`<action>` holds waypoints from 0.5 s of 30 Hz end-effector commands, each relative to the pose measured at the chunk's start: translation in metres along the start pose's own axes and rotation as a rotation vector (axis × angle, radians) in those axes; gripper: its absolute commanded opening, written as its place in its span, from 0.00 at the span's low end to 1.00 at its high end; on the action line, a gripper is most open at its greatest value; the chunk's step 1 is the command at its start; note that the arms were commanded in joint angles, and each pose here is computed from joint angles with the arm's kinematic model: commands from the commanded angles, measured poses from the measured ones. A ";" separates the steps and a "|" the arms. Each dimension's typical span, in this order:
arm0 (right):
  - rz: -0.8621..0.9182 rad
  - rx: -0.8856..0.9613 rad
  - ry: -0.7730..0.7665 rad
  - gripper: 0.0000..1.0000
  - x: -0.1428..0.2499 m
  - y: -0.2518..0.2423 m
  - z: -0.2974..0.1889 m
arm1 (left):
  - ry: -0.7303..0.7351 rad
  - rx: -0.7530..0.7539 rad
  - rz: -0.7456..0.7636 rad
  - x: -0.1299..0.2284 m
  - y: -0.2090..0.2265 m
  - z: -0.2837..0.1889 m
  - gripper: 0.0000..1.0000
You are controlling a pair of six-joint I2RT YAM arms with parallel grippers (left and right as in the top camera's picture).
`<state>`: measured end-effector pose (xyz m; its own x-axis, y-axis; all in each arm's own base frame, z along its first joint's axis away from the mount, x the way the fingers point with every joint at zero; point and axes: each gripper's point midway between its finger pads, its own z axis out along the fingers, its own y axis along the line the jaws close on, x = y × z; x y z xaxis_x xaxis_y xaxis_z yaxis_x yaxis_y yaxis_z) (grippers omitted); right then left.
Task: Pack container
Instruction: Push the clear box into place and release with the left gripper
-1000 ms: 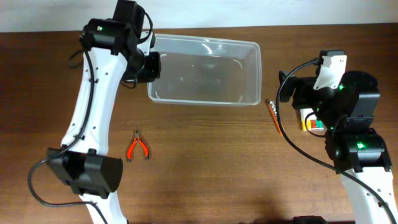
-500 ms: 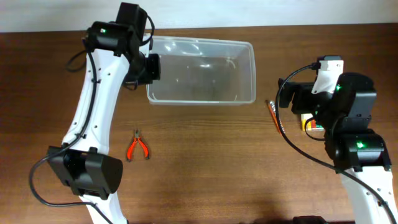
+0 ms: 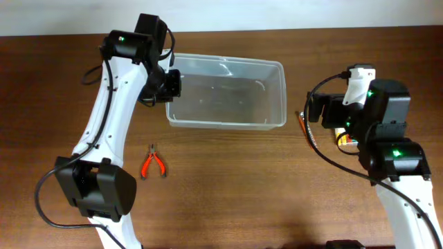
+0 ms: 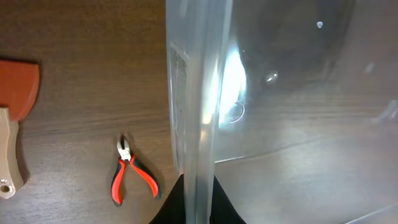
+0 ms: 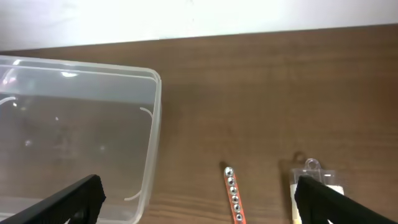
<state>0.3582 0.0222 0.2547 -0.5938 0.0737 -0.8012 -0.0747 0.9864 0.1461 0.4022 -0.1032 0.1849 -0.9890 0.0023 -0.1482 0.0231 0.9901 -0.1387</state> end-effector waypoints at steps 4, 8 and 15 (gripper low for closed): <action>-0.004 0.019 0.019 0.99 -0.001 -0.005 0.004 | -0.018 0.048 0.025 0.002 -0.009 -0.006 0.02; -0.002 0.019 0.031 0.99 0.002 -0.005 0.005 | 0.024 0.049 0.020 0.010 -0.007 0.013 0.02; -0.001 0.020 0.036 0.99 0.003 -0.005 0.005 | 0.034 0.048 0.016 0.012 -0.005 0.032 0.02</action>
<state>0.3577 0.0222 0.2399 -0.6375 0.0740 -0.7669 -0.0667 0.9864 0.1505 0.3940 -0.1045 0.1435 -0.9967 0.0070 -0.0804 0.0183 0.9898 -0.1413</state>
